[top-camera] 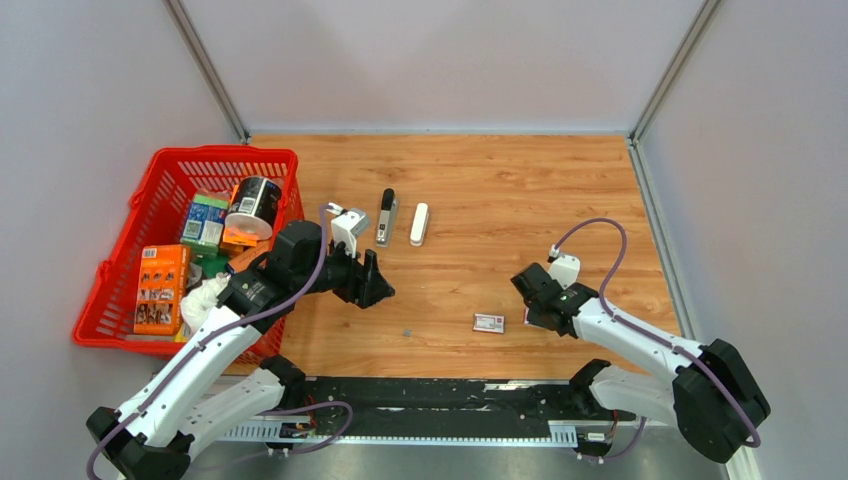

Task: Unload the staples from the stapler

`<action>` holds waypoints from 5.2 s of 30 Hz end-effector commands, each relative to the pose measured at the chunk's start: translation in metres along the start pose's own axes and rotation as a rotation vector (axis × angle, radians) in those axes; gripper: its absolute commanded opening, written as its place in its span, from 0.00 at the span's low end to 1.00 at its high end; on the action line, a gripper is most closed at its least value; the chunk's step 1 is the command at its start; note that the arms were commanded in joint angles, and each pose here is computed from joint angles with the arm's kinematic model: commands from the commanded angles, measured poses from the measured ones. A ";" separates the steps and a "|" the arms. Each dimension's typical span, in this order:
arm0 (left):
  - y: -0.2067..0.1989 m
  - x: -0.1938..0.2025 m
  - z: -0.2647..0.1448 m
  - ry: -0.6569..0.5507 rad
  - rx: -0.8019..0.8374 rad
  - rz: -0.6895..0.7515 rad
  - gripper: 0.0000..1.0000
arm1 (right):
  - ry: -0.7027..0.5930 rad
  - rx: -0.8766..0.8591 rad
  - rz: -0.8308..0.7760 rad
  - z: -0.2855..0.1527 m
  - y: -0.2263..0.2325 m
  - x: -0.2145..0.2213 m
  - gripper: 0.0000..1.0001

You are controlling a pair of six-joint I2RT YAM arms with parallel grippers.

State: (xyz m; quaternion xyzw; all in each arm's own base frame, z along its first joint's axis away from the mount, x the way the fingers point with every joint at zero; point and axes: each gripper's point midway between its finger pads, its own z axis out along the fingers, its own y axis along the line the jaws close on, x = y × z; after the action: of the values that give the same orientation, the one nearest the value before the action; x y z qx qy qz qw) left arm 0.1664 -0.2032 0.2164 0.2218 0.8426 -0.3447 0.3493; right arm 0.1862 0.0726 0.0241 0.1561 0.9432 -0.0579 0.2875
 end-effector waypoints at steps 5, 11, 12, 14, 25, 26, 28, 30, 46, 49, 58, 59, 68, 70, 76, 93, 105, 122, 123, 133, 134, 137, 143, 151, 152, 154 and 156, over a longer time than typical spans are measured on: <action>-0.003 -0.002 0.002 -0.007 0.018 0.021 0.73 | -0.091 -0.044 0.021 -0.018 0.011 -0.034 0.29; -0.002 -0.002 0.002 -0.004 0.015 0.021 0.73 | -0.072 -0.277 -0.052 -0.043 0.059 -0.046 0.36; -0.001 -0.002 0.002 -0.005 0.011 0.019 0.73 | -0.083 -0.323 -0.074 -0.048 0.069 -0.049 0.37; 0.000 -0.003 0.002 -0.006 0.005 0.019 0.73 | -0.100 -0.420 -0.130 -0.058 0.088 -0.050 0.38; 0.015 -0.014 -0.016 -0.022 -0.131 0.056 0.73 | -0.091 -0.827 -0.564 -0.100 0.194 -0.008 0.43; 0.018 -0.016 -0.019 -0.029 -0.153 0.064 0.73 | -0.096 -0.830 -0.613 -0.097 0.200 -0.004 0.44; 0.022 -0.018 -0.025 -0.057 -0.182 0.081 0.73 | -0.079 -0.898 -0.715 -0.103 0.215 0.013 0.46; 0.025 -0.020 -0.031 -0.088 -0.203 0.094 0.73 | -0.097 -0.975 -0.810 -0.111 0.231 0.024 0.47; 0.039 -0.015 -0.036 -0.141 -0.263 0.115 0.73 | -0.187 -1.111 -1.211 -0.112 0.276 0.078 0.57; 0.041 -0.015 -0.037 -0.147 -0.276 0.115 0.73 | -0.180 -1.094 -1.249 -0.108 0.281 0.089 0.58; 0.042 -0.015 -0.038 -0.145 -0.281 0.117 0.73 | -0.197 -1.075 -1.299 -0.108 0.293 0.095 0.58; 0.042 -0.014 -0.038 -0.145 -0.281 0.116 0.73 | -0.199 -1.063 -1.297 -0.106 0.293 0.094 0.58; 0.042 -0.016 -0.039 -0.153 -0.282 0.117 0.73 | -0.188 -0.990 -1.301 -0.092 0.289 0.095 0.57; 0.042 -0.015 -0.039 -0.152 -0.284 0.115 0.73 | -0.186 -0.987 -1.303 -0.091 0.288 0.098 0.57; 0.042 -0.016 -0.039 -0.155 -0.283 0.115 0.73 | -0.173 -0.973 -1.309 -0.087 0.286 0.102 0.54; 0.042 -0.015 -0.038 -0.151 -0.282 0.113 0.73 | -0.135 -0.944 -1.339 -0.081 0.277 0.114 0.29; 0.042 -0.016 -0.039 -0.155 -0.280 0.114 0.73 | -0.170 -0.885 -1.290 -0.083 0.276 0.100 0.12; 0.039 -0.016 -0.039 -0.160 -0.269 0.113 0.73 | -0.219 -0.600 -0.955 -0.091 0.213 0.027 0.13; 0.039 -0.015 -0.040 -0.161 -0.267 0.114 0.73 | -0.219 -0.569 -0.914 -0.088 0.205 0.020 0.13; 0.034 -0.018 -0.040 -0.172 -0.242 0.120 0.73 | -0.151 -0.248 -0.370 -0.046 0.097 -0.026 0.14; 0.034 -0.018 -0.040 -0.174 -0.240 0.122 0.73 | -0.159 -0.228 -0.334 -0.045 0.089 -0.028 0.15; 0.032 -0.017 -0.040 -0.171 -0.230 0.126 0.73 | -0.175 -0.159 -0.238 -0.041 0.066 -0.028 0.14; 0.028 -0.015 -0.041 -0.173 -0.207 0.125 0.73 | -0.186 -0.065 -0.121 -0.033 0.037 -0.025 0.13; 0.025 -0.015 -0.042 -0.183 -0.192 0.130 0.73 | -0.165 -0.003 0.006 -0.023 0.012 -0.020 0.14; 0.024 -0.015 -0.042 -0.185 -0.188 0.133 0.73 | -0.163 -0.002 0.015 -0.022 0.011 -0.020 0.14; 0.024 -0.015 -0.042 -0.184 -0.186 0.134 0.73 | -0.164 0.008 0.028 -0.020 0.007 -0.020 0.14; 0.024 -0.015 -0.042 -0.184 -0.186 0.134 0.73 | -0.157 0.016 0.038 -0.018 0.003 -0.018 0.14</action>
State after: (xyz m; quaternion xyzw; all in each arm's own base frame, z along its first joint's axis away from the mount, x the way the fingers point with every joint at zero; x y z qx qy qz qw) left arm 0.1722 -0.1544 0.2337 0.1996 0.8301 -0.2525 0.4553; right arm 0.1892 0.0849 0.0476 0.1301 0.9272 -0.0674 0.3448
